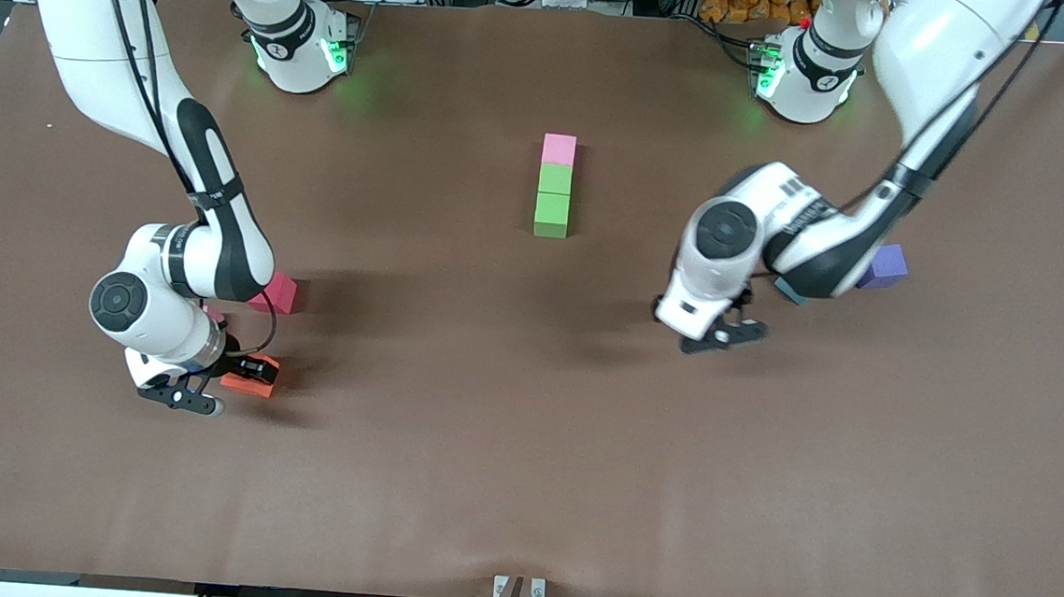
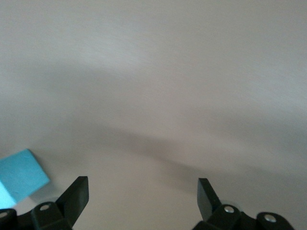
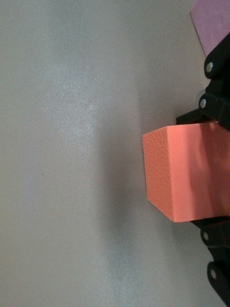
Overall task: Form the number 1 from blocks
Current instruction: 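Place the orange cube below the green cubes while the left gripper grasps the cyan cube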
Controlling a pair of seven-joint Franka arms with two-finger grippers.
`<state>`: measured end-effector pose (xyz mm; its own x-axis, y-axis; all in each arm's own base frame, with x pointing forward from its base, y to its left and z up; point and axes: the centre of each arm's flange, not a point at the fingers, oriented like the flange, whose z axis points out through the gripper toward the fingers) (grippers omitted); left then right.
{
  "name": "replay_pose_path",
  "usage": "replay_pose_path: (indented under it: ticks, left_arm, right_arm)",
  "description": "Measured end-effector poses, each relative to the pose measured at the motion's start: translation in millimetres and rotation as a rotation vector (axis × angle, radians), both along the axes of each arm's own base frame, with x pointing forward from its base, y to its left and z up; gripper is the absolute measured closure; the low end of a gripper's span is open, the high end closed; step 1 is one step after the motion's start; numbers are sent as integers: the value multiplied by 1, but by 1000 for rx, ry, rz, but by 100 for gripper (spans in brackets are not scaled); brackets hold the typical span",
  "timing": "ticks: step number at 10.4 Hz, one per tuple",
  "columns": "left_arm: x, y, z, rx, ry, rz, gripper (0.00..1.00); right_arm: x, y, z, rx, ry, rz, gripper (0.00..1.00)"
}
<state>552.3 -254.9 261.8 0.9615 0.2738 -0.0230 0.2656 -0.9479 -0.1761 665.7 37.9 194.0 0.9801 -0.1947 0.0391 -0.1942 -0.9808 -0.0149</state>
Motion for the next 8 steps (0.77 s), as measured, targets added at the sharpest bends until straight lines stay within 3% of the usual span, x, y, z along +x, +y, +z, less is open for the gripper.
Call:
replay_pose_path:
  ticks: [3,5,8]
  left_arm:
    - [6,66,-12,-4,35,93,0]
    - [-13,106,-10,-57,10,139,0]
    - [-49,166,-9,-51,0,215,0]
  right_arm:
    - [1,1,2,0,-4,2,32]
    - [4,8,5,1,-12,12,32]
    - [9,44,24,-6,-48,66,33]
